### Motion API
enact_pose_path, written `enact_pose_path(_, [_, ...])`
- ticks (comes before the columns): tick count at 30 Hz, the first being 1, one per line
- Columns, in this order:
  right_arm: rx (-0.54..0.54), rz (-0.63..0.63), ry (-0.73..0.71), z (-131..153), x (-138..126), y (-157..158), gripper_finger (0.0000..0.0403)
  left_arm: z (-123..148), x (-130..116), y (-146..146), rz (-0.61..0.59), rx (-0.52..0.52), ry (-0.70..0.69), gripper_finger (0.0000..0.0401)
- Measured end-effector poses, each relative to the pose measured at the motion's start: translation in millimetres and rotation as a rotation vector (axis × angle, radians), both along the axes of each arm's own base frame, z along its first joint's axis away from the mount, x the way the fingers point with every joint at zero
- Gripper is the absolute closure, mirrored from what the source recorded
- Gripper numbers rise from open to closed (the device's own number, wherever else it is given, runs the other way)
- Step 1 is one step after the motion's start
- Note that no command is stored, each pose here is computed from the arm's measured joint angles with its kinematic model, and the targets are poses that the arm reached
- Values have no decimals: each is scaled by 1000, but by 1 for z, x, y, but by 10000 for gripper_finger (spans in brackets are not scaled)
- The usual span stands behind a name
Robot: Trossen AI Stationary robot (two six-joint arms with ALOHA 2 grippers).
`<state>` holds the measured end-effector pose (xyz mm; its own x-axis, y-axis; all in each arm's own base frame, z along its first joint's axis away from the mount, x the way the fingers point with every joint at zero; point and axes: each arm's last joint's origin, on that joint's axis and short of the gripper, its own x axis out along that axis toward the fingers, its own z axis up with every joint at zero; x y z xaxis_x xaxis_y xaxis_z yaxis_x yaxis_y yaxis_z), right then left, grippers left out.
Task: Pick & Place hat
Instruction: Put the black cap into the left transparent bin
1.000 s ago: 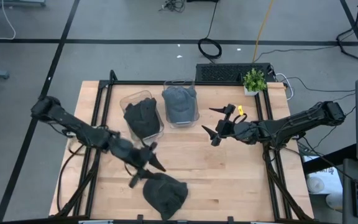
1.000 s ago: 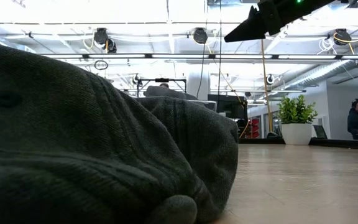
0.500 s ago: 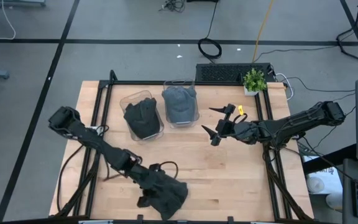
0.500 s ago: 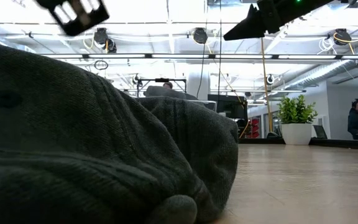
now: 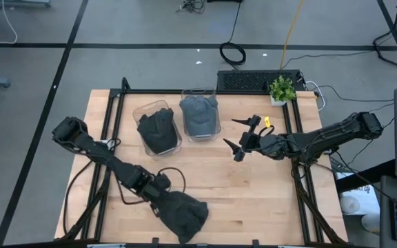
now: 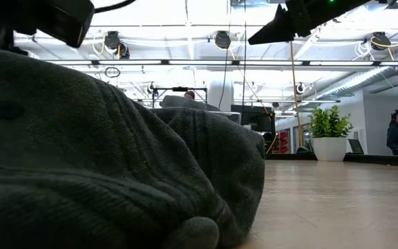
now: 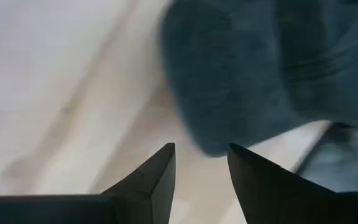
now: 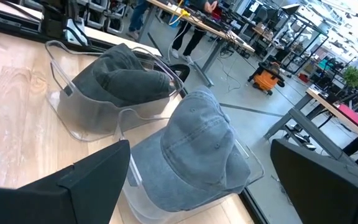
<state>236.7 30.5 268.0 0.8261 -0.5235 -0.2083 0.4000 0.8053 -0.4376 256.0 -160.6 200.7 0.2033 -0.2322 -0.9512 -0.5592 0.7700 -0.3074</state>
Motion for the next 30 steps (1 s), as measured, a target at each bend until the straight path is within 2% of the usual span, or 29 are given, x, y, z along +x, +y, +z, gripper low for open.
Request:
enact_pose_path(3, [6,-1,-3,0,0,0,23,-9,-3,3,48,-102,-76,249])
enact_pose_path(6, [5,0,2,-1,0,0,23,-23,-15,10,128,-157,-104,249])
enact_pose_path(11, [26,52,5,-1,1,1,23,-38,-43,26,282,-161,-93,249])
enact_pose_path(13, [37,81,6,-1,1,2,23,-41,-48,29,320,-178,-148,249])
enact_pose_path(17, [45,100,5,-1,1,3,23,-43,-47,26,339,-302,-293,249])
enact_pose_path(24, [45,98,5,-1,1,3,23,-65,-63,30,407,-326,-231,226])
enact_pose_path(30, [48,97,3,-1,1,3,23,-68,-65,28,386,-409,-343,188])
